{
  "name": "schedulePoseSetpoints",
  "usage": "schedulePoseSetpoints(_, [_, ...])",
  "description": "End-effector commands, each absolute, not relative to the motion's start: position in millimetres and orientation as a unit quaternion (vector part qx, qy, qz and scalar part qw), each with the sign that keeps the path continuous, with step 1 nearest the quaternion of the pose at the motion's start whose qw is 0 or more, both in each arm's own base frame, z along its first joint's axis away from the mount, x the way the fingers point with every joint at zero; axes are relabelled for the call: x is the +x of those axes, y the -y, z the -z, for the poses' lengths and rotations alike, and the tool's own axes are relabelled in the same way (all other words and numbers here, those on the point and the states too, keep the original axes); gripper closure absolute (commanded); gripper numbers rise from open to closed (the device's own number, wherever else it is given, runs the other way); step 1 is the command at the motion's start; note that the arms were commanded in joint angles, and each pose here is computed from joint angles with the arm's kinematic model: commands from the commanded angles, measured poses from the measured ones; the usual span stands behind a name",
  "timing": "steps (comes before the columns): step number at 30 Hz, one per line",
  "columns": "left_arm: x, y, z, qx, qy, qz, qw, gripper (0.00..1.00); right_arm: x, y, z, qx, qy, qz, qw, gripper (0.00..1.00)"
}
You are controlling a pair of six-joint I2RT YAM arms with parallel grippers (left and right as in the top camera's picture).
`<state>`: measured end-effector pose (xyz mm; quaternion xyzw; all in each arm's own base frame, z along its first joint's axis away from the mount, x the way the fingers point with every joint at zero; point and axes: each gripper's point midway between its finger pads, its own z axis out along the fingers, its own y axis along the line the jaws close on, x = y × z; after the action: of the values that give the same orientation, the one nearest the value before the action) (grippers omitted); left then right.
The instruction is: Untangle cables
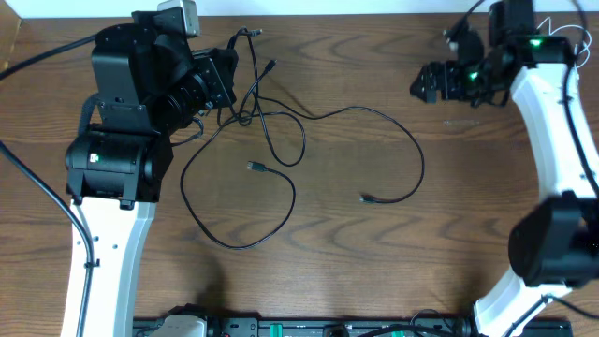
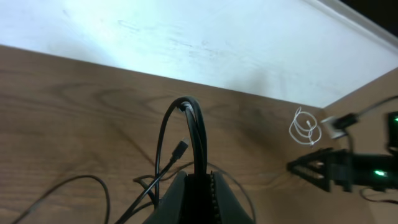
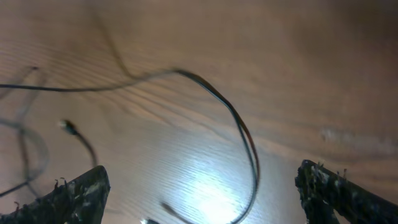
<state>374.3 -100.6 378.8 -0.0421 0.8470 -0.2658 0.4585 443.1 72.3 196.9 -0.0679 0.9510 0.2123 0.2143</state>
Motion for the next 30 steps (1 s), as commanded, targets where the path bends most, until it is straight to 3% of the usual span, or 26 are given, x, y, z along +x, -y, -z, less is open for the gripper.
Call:
schedulePoseSetpoints(1, [373.0,103.5,-387.4,-0.072,-0.838,0.294,0.453,0.93,439.8,-90.9,-222.2,-0.105,-0.93,-0.257,0.24,0.06])
schedulePoseSetpoints(15, [380.2,104.4,-403.7,-0.173,-0.803,0.363,0.439,0.93,438.6,-132.6,-230.5,-0.152,-0.911,-0.289,0.25,0.01])
schedulePoseSetpoints(30, [385.7,117.5,-441.5,-0.195,-0.749,0.453,0.443,0.93,412.7,-265.7,-250.9,-0.312,-0.826,-0.377,0.279,0.03])
